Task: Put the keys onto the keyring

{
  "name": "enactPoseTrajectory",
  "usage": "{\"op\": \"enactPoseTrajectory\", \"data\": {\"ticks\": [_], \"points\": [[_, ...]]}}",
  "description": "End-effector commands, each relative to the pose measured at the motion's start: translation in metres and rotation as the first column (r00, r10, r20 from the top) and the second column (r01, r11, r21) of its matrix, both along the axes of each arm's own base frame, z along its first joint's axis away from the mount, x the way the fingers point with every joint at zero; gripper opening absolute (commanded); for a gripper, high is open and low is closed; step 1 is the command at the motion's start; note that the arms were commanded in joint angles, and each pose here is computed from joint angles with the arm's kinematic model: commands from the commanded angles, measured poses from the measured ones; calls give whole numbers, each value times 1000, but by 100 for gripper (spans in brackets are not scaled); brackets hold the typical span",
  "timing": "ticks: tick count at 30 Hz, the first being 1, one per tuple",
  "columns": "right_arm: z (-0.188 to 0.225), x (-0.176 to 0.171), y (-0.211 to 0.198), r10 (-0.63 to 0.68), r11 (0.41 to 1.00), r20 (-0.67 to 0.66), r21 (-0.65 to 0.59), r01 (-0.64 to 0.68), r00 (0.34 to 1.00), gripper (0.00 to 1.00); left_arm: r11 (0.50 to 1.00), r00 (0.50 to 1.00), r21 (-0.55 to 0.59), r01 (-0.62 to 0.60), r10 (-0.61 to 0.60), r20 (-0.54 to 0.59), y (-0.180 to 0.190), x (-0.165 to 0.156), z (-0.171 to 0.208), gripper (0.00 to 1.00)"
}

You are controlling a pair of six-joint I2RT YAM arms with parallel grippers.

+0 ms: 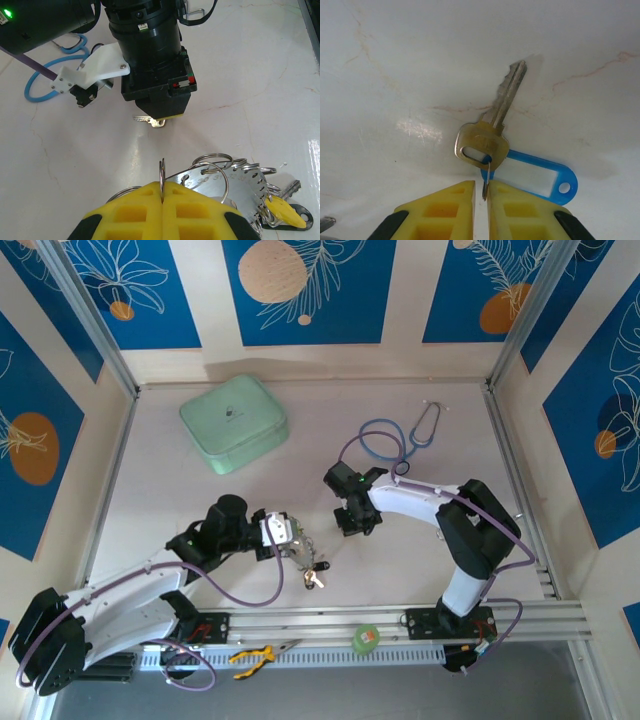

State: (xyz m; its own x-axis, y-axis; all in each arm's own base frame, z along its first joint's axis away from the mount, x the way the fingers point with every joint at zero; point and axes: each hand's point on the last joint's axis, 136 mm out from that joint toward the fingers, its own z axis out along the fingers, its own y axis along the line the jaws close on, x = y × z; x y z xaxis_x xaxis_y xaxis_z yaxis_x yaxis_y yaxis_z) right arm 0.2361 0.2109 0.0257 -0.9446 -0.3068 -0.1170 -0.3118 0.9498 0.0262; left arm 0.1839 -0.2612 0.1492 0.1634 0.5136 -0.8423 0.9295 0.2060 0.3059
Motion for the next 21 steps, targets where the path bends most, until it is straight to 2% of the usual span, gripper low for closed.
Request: {"op": "enactPoseTrajectory", "data": {"ticks": [1,5,14,17,21], "points": [[1,0,0,-21,1000,-26,-5,21,999,13,1000,1000,2,-1,1,15,2,0,0,0],[1,2,-1,-23,1000,-25,-11,23,999,12,1000,1000,3,-2,2,14,2,0,-1,0],[15,5,1,-16,1000,13,13,16,1000,0,1000,1000,4,-1,1,16,2,0,-1,0],[31,5,2,26,999,82,22,-28,996,0,1000,1000,4,-3,3,15,2,1,-1,0],[62,3,9,172,981,245,45,-188,954,0,1000,1000,-2,0,1,11,1,0,0,0]]}}
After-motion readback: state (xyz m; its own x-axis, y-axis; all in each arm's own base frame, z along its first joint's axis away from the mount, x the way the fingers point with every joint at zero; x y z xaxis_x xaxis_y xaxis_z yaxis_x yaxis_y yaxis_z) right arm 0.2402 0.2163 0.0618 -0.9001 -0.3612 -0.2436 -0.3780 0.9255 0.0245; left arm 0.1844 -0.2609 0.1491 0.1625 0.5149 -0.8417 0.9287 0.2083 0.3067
